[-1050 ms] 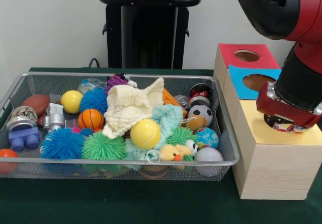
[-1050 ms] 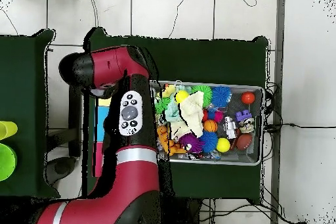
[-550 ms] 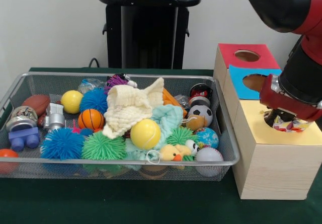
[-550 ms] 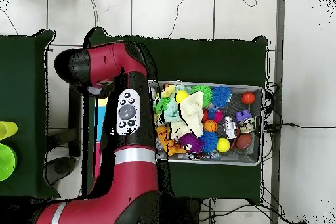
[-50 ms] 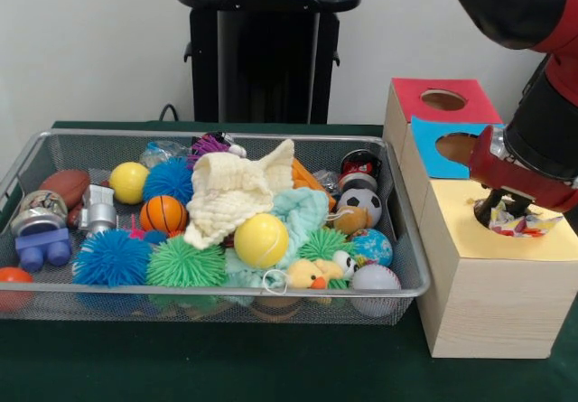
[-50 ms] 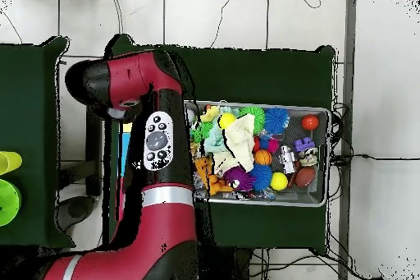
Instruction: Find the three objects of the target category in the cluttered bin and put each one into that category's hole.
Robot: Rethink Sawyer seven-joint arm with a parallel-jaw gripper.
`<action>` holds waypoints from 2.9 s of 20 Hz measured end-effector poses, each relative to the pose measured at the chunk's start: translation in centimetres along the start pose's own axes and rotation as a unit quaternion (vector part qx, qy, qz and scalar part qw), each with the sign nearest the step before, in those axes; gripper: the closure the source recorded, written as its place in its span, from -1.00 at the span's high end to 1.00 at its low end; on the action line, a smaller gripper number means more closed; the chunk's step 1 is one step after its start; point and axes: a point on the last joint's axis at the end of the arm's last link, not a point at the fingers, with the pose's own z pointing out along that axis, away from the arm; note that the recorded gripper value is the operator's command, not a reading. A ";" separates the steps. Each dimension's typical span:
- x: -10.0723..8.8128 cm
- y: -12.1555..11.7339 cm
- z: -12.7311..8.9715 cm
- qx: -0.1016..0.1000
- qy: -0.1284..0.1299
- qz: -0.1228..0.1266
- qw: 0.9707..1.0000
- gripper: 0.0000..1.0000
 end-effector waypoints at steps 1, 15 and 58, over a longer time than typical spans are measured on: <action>0.0 0.0 0.0 0.000 0.000 0.000 1.000 -1.00; 0.5 1.3 -0.8 -0.011 0.000 -0.005 1.000 1.00; -0.3 0.3 -6.5 -0.005 -0.017 -0.001 1.000 -1.00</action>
